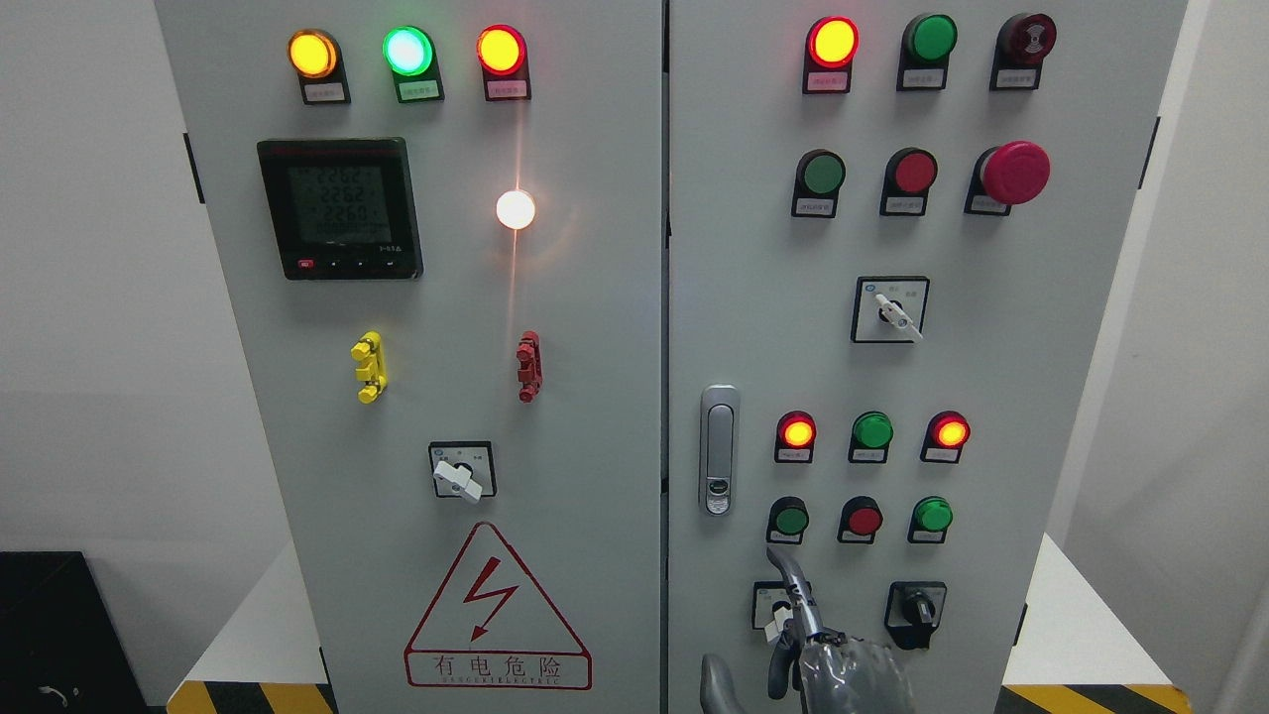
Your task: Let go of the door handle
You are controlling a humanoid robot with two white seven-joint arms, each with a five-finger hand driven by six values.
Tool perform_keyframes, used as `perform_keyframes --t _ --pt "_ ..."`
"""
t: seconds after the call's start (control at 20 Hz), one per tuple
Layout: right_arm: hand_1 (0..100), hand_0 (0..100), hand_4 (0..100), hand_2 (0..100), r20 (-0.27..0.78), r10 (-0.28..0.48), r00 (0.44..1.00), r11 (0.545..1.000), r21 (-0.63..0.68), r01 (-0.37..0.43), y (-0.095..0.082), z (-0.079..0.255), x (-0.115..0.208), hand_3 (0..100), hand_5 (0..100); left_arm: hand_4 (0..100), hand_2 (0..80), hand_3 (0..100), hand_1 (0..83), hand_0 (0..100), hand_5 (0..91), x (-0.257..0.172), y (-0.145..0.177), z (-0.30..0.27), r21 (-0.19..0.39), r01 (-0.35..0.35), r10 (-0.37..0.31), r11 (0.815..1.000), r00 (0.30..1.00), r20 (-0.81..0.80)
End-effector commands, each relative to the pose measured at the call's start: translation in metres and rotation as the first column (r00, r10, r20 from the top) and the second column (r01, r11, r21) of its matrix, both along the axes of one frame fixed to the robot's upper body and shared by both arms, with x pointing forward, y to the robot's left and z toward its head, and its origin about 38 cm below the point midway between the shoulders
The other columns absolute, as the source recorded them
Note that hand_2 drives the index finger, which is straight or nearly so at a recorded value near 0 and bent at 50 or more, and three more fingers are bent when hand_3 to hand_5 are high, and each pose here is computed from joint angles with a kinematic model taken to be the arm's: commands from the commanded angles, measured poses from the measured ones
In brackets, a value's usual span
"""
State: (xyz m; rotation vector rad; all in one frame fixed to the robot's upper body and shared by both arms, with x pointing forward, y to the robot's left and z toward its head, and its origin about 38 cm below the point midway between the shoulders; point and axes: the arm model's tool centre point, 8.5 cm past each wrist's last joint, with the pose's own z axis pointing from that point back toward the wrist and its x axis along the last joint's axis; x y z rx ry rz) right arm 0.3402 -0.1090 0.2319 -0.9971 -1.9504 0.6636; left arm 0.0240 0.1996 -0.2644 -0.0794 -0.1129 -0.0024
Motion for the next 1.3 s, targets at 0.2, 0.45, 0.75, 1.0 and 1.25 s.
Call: perform_keyframes --t 0.2,0.45,0.75,1.0,1.25 --pt "28 48 100 0 0.017 -0.107 0.994 0.965 -0.239 0.108 0.018 -0.014 0.026 100 100 0 0.0 0 55.6 12 0.0 -0.013 0.0 0.0 0.0 -0.002 0.002 1.0 1.0 -0.02" --pt "27 47 100 0 0.044 -0.166 0.985 0.949 -0.264 0.172 0.016 -0.005 0.039 100 100 0 0.0 0 55.6 12 0.0 -0.013 0.0 0.0 0.0 -0.002 0.002 1.0 1.0 -0.02" --pt "26 47 100 0 0.07 -0.181 0.981 0.928 -0.318 0.194 0.02 -0.003 0.046 100 100 0 0.0 0 55.6 12 0.0 -0.013 0.0 0.0 0.0 -0.003 0.003 1.0 1.0 -0.02" --pt "26 46 100 0 0.07 -0.188 0.98 0.919 -0.341 0.2 0.021 -0.005 0.052 100 100 0 0.0 0 55.6 12 0.0 -0.013 0.0 0.0 0.0 -0.003 0.003 1.0 1.0 -0.02" --pt "26 46 100 0 0.07 -0.201 0.977 0.914 -0.345 0.213 0.02 -0.004 0.056 100 100 0 0.0 0 55.6 12 0.0 -0.013 0.0 0.0 0.0 -0.003 0.003 1.0 1.0 -0.02"
